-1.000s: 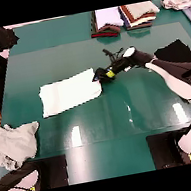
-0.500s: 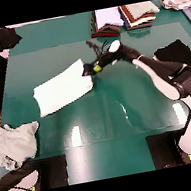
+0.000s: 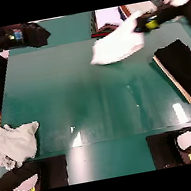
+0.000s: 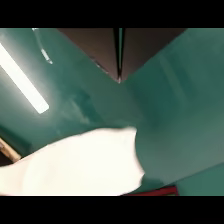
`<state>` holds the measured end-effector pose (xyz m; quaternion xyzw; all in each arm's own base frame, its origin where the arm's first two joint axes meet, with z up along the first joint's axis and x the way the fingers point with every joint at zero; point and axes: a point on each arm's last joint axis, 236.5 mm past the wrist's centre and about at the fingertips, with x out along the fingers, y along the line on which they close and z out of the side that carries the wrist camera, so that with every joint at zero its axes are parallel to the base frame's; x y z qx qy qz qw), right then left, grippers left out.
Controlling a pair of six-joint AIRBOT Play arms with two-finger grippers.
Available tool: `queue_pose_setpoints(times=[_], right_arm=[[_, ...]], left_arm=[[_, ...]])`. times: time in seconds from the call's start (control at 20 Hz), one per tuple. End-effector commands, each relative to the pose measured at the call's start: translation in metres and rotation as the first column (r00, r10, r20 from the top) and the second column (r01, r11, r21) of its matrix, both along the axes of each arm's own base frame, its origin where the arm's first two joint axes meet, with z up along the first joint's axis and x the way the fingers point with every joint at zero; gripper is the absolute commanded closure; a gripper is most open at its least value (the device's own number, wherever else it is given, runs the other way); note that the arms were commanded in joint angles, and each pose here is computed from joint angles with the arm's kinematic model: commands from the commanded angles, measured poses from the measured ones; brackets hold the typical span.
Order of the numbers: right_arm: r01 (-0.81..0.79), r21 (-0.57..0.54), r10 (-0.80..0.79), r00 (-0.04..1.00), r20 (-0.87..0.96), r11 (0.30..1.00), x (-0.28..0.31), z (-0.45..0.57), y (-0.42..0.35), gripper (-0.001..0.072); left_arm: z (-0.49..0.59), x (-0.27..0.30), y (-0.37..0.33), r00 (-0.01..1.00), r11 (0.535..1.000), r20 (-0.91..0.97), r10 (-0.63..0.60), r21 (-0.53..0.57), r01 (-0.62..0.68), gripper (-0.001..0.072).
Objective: Fold the shirts.
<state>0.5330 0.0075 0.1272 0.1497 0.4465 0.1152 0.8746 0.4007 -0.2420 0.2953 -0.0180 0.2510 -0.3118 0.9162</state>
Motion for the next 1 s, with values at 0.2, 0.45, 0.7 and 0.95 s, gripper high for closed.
queue_pose_setpoints(times=[0.2,0.45,0.7,0.95], right_arm=[[0.358,-0.051,-0.357,0.934,0.032,0.932,-0.047,0.028,-0.187,0.0697],[0.318,0.055,-0.322,0.939,0.124,0.947,-0.033,0.057,-0.170,0.0697],[0.253,0.059,-0.259,0.928,0.266,0.966,-0.034,0.134,-0.152,0.0697],[0.321,-0.050,-0.303,0.927,0.221,0.946,-0.080,0.126,-0.174,0.0697]], left_arm=[[0.012,-0.006,-0.020,0.999,0.999,0.038,-0.029,-0.041,0.030,0.0683],[0.012,-0.006,-0.020,0.999,0.998,0.028,-0.022,-0.051,0.024,0.0683],[0.006,-0.009,-0.020,1.000,0.999,0.008,-0.029,-0.035,0.030,0.0683],[0.005,-0.009,-0.020,1.000,0.999,0.003,-0.031,-0.031,0.031,0.0683]])
